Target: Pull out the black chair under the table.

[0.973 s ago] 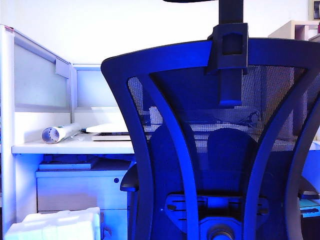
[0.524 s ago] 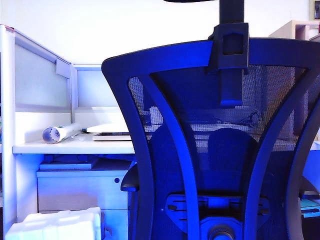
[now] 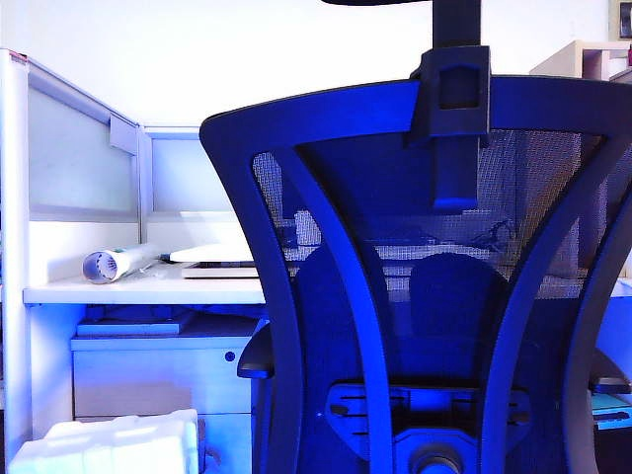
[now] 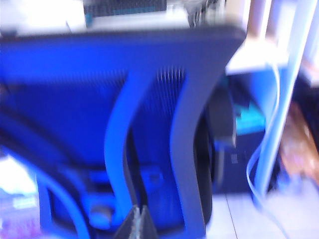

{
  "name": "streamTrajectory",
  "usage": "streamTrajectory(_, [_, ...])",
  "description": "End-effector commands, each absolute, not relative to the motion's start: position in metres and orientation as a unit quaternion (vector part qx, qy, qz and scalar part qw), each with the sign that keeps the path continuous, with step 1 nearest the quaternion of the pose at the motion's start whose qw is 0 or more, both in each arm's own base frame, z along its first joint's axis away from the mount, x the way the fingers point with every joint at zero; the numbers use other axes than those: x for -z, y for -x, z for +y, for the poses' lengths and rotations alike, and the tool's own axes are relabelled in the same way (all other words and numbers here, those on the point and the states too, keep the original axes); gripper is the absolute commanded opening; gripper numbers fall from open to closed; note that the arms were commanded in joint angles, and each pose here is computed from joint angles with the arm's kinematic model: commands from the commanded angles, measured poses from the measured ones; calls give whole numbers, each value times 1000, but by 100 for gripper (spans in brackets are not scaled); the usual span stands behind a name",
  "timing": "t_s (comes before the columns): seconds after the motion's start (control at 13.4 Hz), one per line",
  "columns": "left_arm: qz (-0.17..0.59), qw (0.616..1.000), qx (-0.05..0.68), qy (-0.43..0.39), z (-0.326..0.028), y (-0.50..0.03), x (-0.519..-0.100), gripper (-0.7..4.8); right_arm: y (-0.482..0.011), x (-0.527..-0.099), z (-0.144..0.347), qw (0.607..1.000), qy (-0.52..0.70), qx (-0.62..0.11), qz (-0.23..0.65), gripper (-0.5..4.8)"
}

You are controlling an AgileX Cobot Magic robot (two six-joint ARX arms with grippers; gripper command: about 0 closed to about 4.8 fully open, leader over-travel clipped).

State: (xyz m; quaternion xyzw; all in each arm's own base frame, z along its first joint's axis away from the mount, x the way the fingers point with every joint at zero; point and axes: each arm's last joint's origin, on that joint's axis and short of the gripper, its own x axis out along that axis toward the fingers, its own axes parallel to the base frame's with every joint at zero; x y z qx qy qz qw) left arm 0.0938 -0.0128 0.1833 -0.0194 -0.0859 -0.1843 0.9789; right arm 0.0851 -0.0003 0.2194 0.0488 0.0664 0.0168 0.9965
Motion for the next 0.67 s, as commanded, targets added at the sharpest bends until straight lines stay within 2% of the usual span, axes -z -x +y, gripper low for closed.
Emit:
streamTrajectory(0.07, [-43, 996, 70, -16, -6, -97, -174, -5, -90, -206, 0, 996, -52, -21, 71, -5])
streamTrajectory(0.15, [-32, 999, 32, -23, -4, -97, -172, -5, -91, -200, 0, 995, -52, -20, 81, -6])
streamTrajectory(0.3, [-8, 999, 8, -30, -3, -97, -167, -5, -93, -188, 0, 994, -52, -20, 97, -6])
streamTrajectory(0.45, [24, 999, 4, -32, -3, -97, -161, -5, -95, -177, 0, 992, -53, -19, 112, -6])
streamTrajectory(0.6, [91, 995, -3, -43, -2, -96, -148, -5, -97, -156, 0, 988, -55, -18, 145, -6])
streamTrajectory(0.67, [91, 995, -1, -42, -2, -96, -148, -4, -97, -145, 0, 985, -55, -18, 162, -6])
